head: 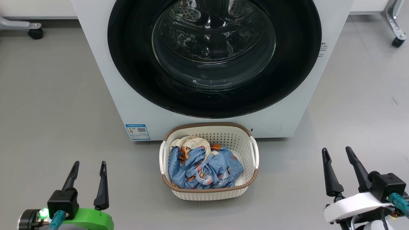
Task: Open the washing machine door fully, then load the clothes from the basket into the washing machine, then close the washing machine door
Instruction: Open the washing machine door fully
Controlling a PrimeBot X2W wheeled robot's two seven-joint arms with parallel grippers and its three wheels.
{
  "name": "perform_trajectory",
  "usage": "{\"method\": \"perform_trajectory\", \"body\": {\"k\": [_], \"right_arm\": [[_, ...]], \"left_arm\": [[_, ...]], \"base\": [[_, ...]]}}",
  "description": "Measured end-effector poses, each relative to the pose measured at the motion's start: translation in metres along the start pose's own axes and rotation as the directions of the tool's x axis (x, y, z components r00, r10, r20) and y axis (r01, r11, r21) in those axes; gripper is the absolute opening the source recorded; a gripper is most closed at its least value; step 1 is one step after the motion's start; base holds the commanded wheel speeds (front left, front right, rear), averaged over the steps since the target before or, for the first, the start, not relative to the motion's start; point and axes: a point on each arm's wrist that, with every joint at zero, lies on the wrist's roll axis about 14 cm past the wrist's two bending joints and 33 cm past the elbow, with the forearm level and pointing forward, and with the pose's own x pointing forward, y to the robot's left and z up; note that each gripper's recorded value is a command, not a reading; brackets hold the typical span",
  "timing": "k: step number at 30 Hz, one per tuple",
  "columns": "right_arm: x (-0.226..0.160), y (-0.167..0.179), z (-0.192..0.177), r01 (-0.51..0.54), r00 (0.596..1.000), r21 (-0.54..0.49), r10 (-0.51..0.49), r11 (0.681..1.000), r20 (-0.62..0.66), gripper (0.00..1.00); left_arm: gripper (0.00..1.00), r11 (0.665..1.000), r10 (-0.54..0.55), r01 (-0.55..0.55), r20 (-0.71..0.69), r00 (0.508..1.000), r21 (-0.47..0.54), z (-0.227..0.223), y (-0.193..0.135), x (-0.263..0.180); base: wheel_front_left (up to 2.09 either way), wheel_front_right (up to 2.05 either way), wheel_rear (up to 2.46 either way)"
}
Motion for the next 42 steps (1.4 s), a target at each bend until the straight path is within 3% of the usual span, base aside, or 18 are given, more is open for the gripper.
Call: {"method": "perform_trajectory", "body": {"k": [16,42], "right_arm": [[0.0005,-0.0007,-0.002,0.003,1.0,0.001,-0.003,1.0,-0.006,1.0],[0.0025,0.0001,-0.0011,0.0,1.0,0.001,0.0,1.0,-0.003,1.0]], "left_arm": [[1.0,1.0,-0.003,0.003,0.003,1.0,0.008,0.0011,-0.0006,0.002],[1.0,1.0,0.011,-0.011,0.016,1.0,0.003,0.0048,0.0031,0.0032]], "base": [[0.51,0.51,-1.02],[0.83,0.83,-1.66]]}}
